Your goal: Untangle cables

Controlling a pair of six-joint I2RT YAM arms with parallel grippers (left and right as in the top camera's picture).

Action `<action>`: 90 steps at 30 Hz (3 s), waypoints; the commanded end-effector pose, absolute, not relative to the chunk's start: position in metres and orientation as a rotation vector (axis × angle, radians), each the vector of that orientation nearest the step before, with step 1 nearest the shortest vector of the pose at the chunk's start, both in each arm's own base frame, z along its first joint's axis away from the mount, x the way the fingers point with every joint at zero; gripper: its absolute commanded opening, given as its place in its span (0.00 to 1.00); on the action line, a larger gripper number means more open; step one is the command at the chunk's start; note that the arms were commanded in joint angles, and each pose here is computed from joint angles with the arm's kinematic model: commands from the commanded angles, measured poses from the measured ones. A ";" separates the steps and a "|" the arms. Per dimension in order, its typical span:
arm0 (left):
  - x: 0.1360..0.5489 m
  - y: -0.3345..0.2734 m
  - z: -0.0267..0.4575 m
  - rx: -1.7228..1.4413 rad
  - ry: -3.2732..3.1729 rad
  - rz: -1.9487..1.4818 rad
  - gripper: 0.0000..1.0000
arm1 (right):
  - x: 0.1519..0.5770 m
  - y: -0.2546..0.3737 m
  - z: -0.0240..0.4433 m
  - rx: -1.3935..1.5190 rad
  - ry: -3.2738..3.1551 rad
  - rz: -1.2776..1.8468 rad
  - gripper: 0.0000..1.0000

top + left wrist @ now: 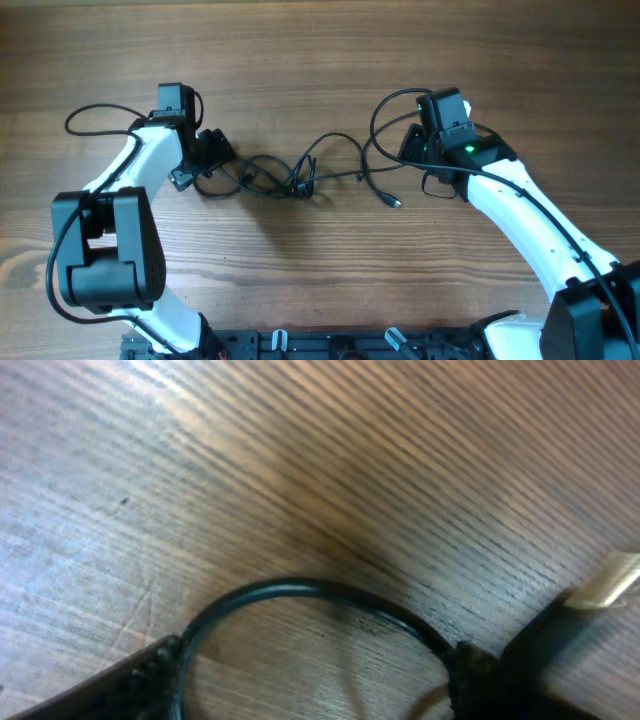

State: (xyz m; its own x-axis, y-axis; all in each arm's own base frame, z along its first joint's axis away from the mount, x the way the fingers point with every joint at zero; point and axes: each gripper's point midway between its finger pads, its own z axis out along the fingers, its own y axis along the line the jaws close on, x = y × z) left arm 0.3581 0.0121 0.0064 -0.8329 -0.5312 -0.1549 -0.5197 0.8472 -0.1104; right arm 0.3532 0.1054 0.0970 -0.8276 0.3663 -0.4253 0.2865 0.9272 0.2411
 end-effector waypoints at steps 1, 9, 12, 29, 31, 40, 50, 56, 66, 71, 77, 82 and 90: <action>0.348 0.025 0.007 -0.857 2.860 -0.031 0.94 | 0.354 0.112 0.098 0.417 2.625 0.271 0.04; 0.375 0.019 0.092 -0.791 2.678 -0.153 0.97 | 0.354 0.112 0.098 0.417 2.626 0.271 0.04; 0.375 0.013 0.121 -0.760 2.613 -0.220 1.00 | 0.354 0.113 0.098 0.415 2.628 0.280 0.04; 0.346 -0.041 0.126 -0.676 2.745 -0.488 0.91 | 0.354 0.115 0.098 0.412 2.629 0.293 0.04; 0.346 -0.051 0.127 -0.649 2.749 -0.515 0.90 | 0.353 0.116 0.098 0.410 2.632 0.301 0.04; 0.360 -0.124 0.140 -0.405 2.692 -0.614 0.75 | 0.352 0.117 0.098 0.406 2.637 0.313 0.04; 0.360 -0.195 0.097 -0.143 2.746 -0.538 0.65 | 0.352 0.117 0.098 0.406 2.637 0.313 0.04; 0.348 -0.213 0.073 -0.078 2.817 -0.519 0.61 | 0.353 0.117 0.098 0.406 2.636 0.313 0.04; 0.354 -0.172 0.062 -0.155 2.807 -0.215 0.11 | 0.353 0.117 0.098 0.406 2.635 0.313 0.04; 0.362 -0.135 0.061 -0.255 2.791 -0.073 0.06 | 0.353 0.117 0.098 0.405 2.636 0.313 0.04; 0.365 -0.078 0.057 -0.459 2.816 -0.005 0.04 | 0.353 0.117 0.098 0.405 2.636 0.313 0.04; 0.360 -0.021 0.054 -0.677 2.821 0.051 0.04 | 0.353 0.117 0.098 0.405 2.636 0.312 0.04; 0.350 0.053 0.052 -0.992 2.768 0.055 0.04 | 0.353 0.117 0.098 0.395 2.636 0.310 0.04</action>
